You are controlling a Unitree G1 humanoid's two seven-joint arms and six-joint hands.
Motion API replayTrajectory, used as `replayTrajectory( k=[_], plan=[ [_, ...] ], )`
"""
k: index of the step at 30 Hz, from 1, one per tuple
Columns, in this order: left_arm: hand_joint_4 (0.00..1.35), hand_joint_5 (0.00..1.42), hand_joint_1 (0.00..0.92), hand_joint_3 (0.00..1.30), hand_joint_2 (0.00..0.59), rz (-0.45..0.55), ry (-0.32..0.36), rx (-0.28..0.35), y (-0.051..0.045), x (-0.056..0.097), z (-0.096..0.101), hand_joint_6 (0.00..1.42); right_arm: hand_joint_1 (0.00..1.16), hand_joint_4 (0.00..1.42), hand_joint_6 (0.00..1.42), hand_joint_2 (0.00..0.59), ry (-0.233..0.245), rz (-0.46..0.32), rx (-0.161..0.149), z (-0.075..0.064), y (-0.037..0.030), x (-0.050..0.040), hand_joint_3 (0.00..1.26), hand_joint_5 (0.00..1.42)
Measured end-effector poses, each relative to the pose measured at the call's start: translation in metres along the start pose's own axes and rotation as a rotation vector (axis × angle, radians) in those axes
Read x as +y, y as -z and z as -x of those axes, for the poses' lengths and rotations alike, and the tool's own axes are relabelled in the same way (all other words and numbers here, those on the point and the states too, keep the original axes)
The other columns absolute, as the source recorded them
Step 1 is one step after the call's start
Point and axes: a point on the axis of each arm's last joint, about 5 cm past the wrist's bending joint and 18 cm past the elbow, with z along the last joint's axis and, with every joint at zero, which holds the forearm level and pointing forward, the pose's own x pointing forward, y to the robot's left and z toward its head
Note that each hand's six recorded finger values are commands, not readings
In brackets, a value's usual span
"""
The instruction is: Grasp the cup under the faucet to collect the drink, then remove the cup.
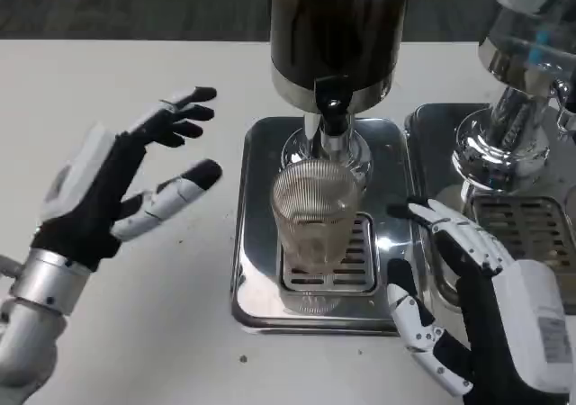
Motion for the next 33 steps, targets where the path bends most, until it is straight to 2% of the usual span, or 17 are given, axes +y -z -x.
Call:
replayTrajectory(
  k=[2,4,7,9,12,14,16,18,25,28,33],
  plan=[
    [0.34,0.37,0.0,0.33,0.143,0.046,-0.011,-0.027,-0.0026,0.013,-0.002,0.36,0.3,0.23,0.25,0.486,-0.005,-0.001,0.008,0.001,0.0013,0.0007,0.34,0.24],
    [0.41,0.39,0.0,0.42,0.142,0.12,-0.017,-0.064,-0.0062,0.027,-0.006,0.36,0.3,0.23,0.25,0.486,-0.005,-0.002,0.008,0.0,0.0015,0.001,0.34,0.25],
    [0.47,0.43,0.0,0.49,0.108,0.255,0.01,-0.119,-0.0116,0.046,-0.014,0.36,0.3,0.24,0.25,0.486,-0.001,-0.007,-0.001,-0.003,0.0017,0.0013,0.34,0.25],
    [0.48,0.44,0.0,0.49,0.103,0.347,0.035,-0.135,-0.0136,0.055,-0.019,0.35,0.3,0.24,0.25,0.486,0.004,-0.015,-0.004,-0.005,0.0019,0.0013,0.34,0.25],
    [0.43,0.39,0.0,0.43,0.08,0.55,0.114,-0.179,-0.0202,0.072,-0.033,0.3,0.3,0.24,0.25,0.486,0.002,-0.022,-0.003,-0.006,0.0031,0.0019,0.35,0.25],
    [0.39,0.36,0.0,0.38,0.071,0.646,0.214,-0.205,-0.0257,0.08,-0.045,0.26,0.3,0.25,0.25,0.486,-0.003,-0.031,0.003,-0.007,0.0039,0.0023,0.35,0.25],
    [0.37,0.34,0.0,0.37,0.069,0.739,0.316,-0.207,-0.0284,0.082,-0.053,0.24,0.3,0.25,0.25,0.486,-0.012,-0.031,0.008,-0.006,0.005,0.0029,0.35,0.25],
    [0.34,0.3,0.0,0.34,0.059,0.821,0.389,-0.197,-0.0293,0.082,-0.059,0.22,0.3,0.25,0.25,0.486,-0.016,-0.034,0.01,-0.007,0.0053,0.0029,0.34,0.25],
    [0.19,0.2,0.0,0.25,0.072,1.021,0.55,-0.176,-0.0322,0.072,-0.074,0.15,0.3,0.25,0.25,0.486,-0.01,-0.047,0.02,-0.007,0.0056,0.003,0.34,0.26],
    [0.17,0.18,0.0,0.24,0.074,1.05,0.59,-0.177,-0.034,0.066,-0.08,0.11,0.3,0.25,0.25,0.486,-0.011,-0.05,0.026,-0.006,0.0058,0.0037,0.34,0.26],
    [0.14,0.15,0.0,0.23,0.079,1.041,0.607,-0.194,-0.0387,0.063,-0.09,0.06,0.3,0.26,0.25,0.486,-0.005,-0.061,0.041,-0.004,0.0055,0.0049,0.34,0.26]
  ],
)
